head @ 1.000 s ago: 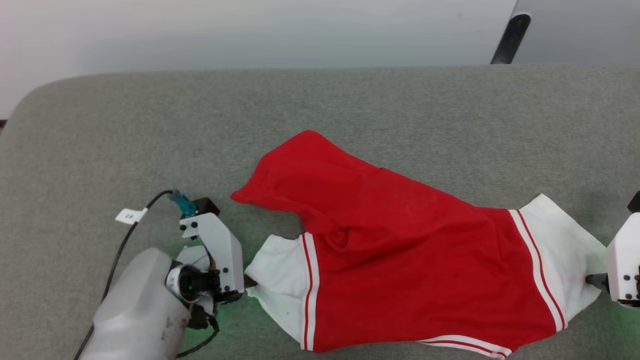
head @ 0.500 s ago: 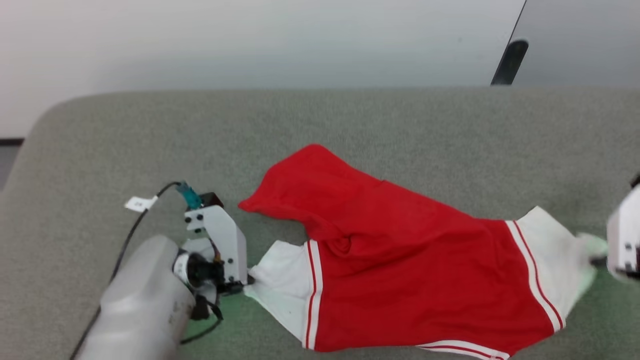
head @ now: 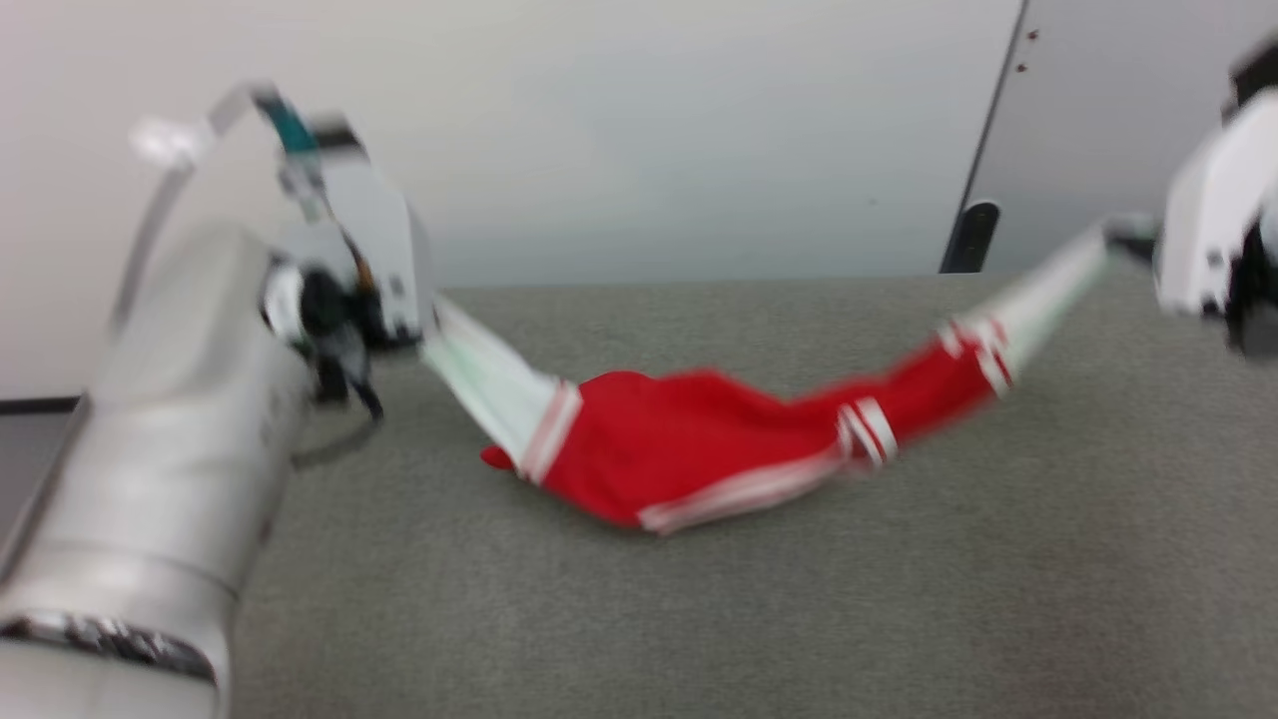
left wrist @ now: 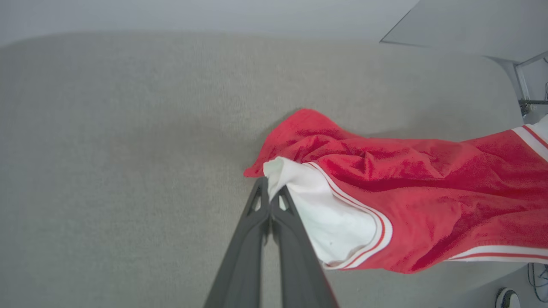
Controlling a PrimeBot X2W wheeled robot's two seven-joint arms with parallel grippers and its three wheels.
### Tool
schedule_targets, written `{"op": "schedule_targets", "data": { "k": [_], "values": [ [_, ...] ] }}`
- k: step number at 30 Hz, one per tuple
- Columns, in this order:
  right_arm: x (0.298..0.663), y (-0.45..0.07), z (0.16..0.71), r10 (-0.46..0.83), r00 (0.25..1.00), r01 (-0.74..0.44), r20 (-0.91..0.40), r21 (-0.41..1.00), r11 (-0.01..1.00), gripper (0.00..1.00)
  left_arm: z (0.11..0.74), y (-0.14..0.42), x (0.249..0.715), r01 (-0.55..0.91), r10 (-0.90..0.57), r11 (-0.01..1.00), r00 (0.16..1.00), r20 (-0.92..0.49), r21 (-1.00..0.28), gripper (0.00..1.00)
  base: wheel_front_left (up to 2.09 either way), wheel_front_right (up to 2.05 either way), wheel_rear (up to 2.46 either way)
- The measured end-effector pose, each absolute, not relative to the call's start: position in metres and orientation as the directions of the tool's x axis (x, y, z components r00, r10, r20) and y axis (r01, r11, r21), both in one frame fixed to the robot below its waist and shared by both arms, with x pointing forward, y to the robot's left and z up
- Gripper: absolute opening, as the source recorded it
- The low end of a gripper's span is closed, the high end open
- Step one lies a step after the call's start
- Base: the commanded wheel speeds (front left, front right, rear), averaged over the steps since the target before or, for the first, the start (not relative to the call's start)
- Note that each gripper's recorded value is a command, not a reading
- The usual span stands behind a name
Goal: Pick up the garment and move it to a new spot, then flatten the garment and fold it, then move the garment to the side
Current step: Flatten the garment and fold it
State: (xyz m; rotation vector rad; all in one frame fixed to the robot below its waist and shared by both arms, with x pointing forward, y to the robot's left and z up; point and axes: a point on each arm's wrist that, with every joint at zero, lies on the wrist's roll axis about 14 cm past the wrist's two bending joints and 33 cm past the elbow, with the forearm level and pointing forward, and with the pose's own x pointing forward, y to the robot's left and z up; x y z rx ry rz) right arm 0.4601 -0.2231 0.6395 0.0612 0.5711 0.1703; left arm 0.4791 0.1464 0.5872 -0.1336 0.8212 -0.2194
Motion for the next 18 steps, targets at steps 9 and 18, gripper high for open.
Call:
{"op": "schedule_targets", "data": {
  "k": [9, 18],
  "values": [
    [0.479, -0.198, 0.748, 0.181, 0.974, -0.184, -0.138, -0.011, 0.983, 0.0, 0.719, 0.131, 0.516, 0.204, -0.246, 0.968, 0.881, -0.404, -0.144, 0.0, 0.0, 0.0, 0.0],
    [0.493, -0.197, 0.79, 0.148, 0.986, -0.149, 0.072, 0.008, 0.989, 0.0, 0.786, 0.133, 0.523, 0.181, -0.193, 0.98, 0.964, -0.184, -0.083, 0.0, 0.0, 0.0, 0.0]
  ]
}}
